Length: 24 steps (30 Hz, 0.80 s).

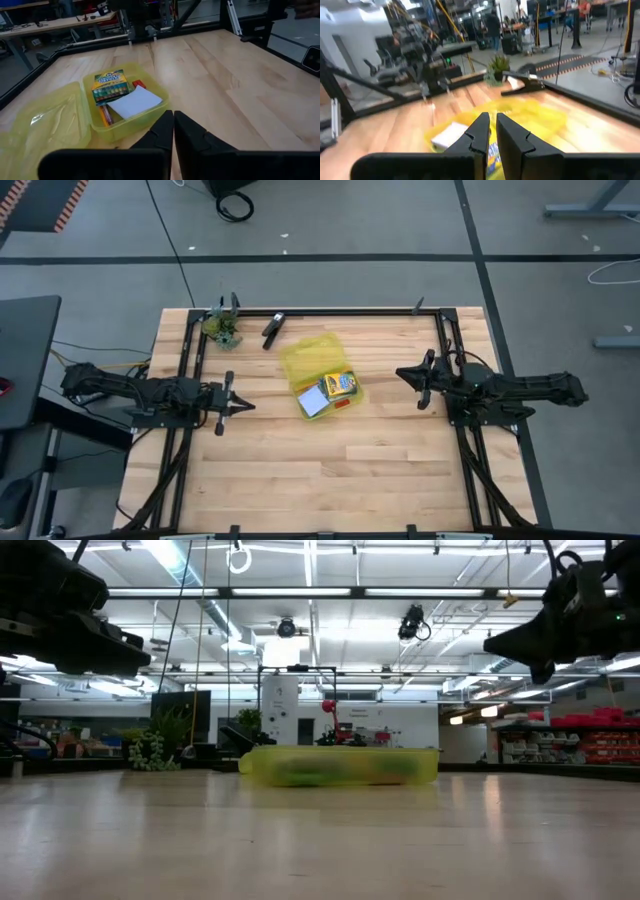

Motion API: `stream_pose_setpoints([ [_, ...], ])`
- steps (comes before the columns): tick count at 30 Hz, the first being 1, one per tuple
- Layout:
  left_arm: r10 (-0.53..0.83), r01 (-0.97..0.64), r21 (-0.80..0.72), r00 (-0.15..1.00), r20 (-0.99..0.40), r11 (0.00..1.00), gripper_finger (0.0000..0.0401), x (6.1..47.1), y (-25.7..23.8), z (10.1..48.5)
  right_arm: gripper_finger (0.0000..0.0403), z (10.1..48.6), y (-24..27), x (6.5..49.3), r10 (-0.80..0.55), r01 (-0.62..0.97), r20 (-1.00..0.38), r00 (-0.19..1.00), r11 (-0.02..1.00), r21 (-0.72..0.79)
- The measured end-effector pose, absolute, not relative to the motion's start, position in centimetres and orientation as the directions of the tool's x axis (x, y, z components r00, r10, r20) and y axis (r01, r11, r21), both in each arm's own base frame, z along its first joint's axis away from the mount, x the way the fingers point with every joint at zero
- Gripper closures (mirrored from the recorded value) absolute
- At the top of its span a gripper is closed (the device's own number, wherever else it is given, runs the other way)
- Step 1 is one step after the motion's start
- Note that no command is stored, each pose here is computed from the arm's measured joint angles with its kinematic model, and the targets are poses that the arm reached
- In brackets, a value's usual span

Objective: Pack school essentials
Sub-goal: Return to Home Position

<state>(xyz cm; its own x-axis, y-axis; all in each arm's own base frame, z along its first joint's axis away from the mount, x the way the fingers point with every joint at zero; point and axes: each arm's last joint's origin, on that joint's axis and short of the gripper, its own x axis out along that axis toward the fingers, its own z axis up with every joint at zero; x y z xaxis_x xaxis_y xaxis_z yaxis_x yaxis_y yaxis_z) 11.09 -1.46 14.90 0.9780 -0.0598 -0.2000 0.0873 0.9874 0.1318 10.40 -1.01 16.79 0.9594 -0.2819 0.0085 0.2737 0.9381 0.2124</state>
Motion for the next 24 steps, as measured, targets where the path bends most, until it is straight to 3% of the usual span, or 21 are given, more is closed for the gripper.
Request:
stream_pose_setpoints([
  [5, -0.06, 0.086, 0.126, 0.978, -0.199, 0.988, 0.0379, 11.09, -1.46, 14.9, 0.0364, 16.06, -1.0, 10.38, -0.281, 0.29, -0.069, 0.957, 0.938, 0.193],
  [15, -0.06, 0.05, -0.052, 0.978, -0.198, 0.997, 0.0385, 11.09, -1.46, 14.92, 0.0364, 15.9, -1.0, 10.47, -0.278, 0.29, -0.088, 0.956, 0.939, 0.185],
  [24, -0.06, 0.051, -0.048, 0.979, -0.197, 0.998, 0.0378, 11.09, -1.46, 14.92, 0.0364, 15.89, -1.0, 10.48, -0.278, 0.29, -0.089, 0.956, 0.939, 0.184],
])
